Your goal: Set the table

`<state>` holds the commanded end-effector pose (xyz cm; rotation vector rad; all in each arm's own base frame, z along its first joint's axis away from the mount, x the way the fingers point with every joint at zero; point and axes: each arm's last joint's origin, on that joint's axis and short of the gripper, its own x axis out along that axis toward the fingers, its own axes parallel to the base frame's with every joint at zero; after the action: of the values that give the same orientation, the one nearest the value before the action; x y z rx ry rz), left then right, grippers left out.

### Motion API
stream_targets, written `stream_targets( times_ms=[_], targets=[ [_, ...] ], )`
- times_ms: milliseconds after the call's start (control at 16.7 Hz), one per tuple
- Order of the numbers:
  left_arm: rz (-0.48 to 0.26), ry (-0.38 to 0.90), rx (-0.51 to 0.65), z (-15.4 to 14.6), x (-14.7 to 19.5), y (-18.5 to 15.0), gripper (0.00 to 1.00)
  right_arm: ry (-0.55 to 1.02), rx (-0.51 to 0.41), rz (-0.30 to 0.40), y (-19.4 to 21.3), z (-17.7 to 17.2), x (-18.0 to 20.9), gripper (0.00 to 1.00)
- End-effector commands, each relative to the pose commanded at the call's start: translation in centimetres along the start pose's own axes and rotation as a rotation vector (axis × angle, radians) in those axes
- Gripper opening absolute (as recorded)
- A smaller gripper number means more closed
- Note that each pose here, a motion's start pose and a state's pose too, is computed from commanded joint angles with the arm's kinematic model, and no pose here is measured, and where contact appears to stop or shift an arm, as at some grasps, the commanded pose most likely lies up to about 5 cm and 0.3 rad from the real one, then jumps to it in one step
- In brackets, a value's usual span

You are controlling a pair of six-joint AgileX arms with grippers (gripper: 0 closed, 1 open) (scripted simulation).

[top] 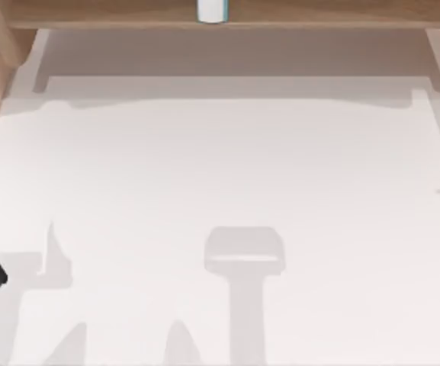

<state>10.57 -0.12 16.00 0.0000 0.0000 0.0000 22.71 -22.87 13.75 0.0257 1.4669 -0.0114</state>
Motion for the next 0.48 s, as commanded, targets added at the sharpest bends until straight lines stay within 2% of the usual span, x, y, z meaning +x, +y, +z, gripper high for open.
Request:
stream_targets(
  times_ms=[480],
  targets=[
    [0.000, 0.000, 0.000, 0.00, 0.00, 0.00, 1.00, -0.010, -0.004, -0.007, -0.05, 0.06, -0.15, 1.00]
  ],
)
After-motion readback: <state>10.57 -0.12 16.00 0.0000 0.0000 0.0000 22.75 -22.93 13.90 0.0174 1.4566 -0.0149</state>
